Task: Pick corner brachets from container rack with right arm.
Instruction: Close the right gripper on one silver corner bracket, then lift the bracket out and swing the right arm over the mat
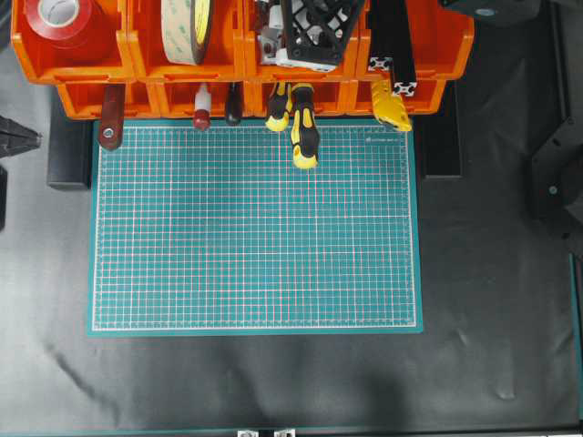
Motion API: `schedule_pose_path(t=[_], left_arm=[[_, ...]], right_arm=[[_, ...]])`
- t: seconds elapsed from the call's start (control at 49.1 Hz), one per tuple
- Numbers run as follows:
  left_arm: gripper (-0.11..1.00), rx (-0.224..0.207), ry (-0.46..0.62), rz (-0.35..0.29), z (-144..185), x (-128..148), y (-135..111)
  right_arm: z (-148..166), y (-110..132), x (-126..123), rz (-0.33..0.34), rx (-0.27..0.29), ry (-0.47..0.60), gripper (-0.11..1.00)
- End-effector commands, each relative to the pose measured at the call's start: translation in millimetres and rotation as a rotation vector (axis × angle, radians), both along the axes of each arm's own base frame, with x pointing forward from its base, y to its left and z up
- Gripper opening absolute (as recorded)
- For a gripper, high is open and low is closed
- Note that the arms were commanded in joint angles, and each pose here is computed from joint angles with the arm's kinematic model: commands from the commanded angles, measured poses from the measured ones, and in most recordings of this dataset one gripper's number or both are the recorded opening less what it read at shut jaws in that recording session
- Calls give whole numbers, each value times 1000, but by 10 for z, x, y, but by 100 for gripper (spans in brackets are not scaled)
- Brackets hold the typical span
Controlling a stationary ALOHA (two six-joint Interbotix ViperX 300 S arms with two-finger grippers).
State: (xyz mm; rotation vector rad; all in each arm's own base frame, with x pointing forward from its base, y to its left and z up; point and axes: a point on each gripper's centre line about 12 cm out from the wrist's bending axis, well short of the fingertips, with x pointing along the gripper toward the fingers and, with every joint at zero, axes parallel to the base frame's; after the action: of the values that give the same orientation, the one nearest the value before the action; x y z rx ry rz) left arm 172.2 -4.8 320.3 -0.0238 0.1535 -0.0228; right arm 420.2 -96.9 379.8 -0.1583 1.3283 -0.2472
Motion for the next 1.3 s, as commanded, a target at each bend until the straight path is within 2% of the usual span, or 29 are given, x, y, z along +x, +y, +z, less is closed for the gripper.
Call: schedule_pose_path(t=[0.0, 0.204, 0.326, 0.509, 0.672, 0.876, 1.038, 1.283], left_arm=[[0, 0, -15, -1, 65, 11, -2], [0, 1, -17, 0, 64, 5, 0], [0, -1, -21, -1, 72, -4, -2], [0, -2, -18, -2, 89, -36, -3], [0, 0, 5, 2, 90, -86, 4], [0, -1, -6, 2, 131, -135, 7], [0, -1, -6, 1, 131, -138, 4], [0, -1, -9, 2, 136, -141, 7]], right_arm=[[212, 26, -59, -2, -8, -43, 32], [414, 69, -129, -11, -15, -50, 32], [630, 132, -220, -4, -21, -98, 32], [995, 294, -469, 9, -27, -221, 32], [1156, 467, -730, 18, -14, -276, 32], [1118, 656, -985, 14, 16, -327, 31], [975, 876, -1168, 30, 56, -426, 32], [444, 1174, -1326, 19, 155, -509, 31]])
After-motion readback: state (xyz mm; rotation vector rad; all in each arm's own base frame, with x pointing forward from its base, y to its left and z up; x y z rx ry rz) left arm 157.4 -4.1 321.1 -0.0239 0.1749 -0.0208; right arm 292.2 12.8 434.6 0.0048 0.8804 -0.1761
